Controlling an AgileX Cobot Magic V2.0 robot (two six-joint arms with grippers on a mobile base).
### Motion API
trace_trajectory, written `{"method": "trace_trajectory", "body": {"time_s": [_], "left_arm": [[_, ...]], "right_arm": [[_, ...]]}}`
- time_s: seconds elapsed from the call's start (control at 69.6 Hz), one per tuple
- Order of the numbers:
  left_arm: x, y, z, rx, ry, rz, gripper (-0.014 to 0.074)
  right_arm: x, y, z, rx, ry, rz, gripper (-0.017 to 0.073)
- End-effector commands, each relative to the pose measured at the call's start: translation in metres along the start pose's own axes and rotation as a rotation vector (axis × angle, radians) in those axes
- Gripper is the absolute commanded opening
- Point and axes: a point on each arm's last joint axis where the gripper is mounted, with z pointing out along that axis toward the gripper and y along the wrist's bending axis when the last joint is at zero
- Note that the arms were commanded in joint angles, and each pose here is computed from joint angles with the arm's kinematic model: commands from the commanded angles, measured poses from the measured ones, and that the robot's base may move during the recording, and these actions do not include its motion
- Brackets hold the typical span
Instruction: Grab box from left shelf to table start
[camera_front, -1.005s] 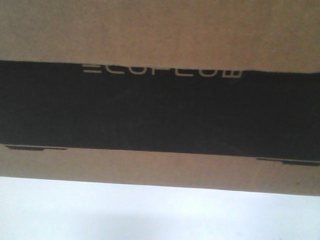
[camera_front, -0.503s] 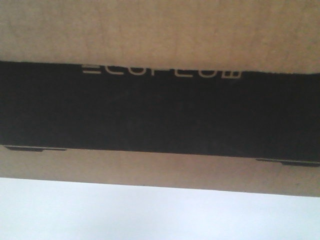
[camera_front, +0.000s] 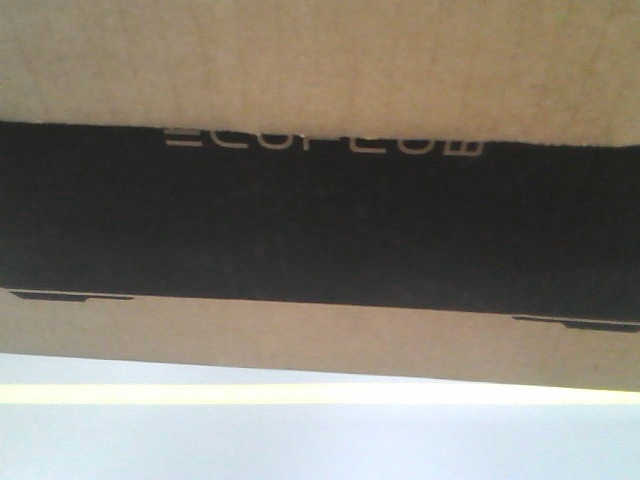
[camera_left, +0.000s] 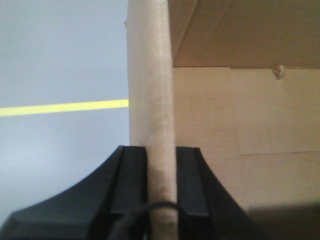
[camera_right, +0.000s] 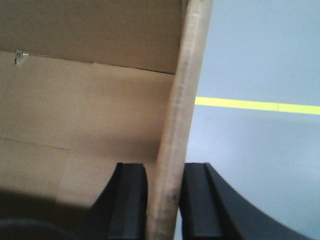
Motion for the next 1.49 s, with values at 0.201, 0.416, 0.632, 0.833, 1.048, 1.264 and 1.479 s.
{"method": "trace_trajectory", "body": {"time_s": [0.201, 0.416, 0.632, 0.833, 1.048, 1.264, 1.479], "left_arm": [[-0.0208, -0.0139, -0.0138, 0.193, -0.182, -0.054, -0.0096], [-0.0208, -0.0139, -0.0138, 0.193, -0.182, -0.054, -0.0096], [-0.0208, -0.0139, -0.0138, 0.193, -0.182, -0.054, -0.0096], [-0.0208, -0.0139, -0.0138, 0.193, -0.182, -0.054, -0.0096], [-0.0208, -0.0139, -0.0138, 0.193, -0.182, -0.054, -0.0096], [-0.0208, -0.0139, -0.0138, 0.193, -0.182, -0.054, -0.0096], [-0.0208, -0.0139, -0.0138, 0.193, -0.182, -0.054, -0.0097]], "right_arm": [[-0.0201, 0.0068, -0.0105, -0.067, -0.182, 0.005, 0.0058], [-0.0201, 0.0068, -0.0102, -0.067, -0.181, 0.006, 0.0058], [-0.0201, 0.0068, -0.0102, -0.067, -0.181, 0.006, 0.0058], [-0.0201, 0.0068, -0.0102, -0.067, -0.180, 0.005, 0.0058], [-0.0201, 0.0068, -0.0102, -0.067, -0.180, 0.005, 0.0058], [-0.0201, 0.0068, -0.0102, -0.067, -0.180, 0.005, 0.0058], [-0.0201, 0.0068, -0.0102, -0.067, -0.180, 0.005, 0.0058]]}}
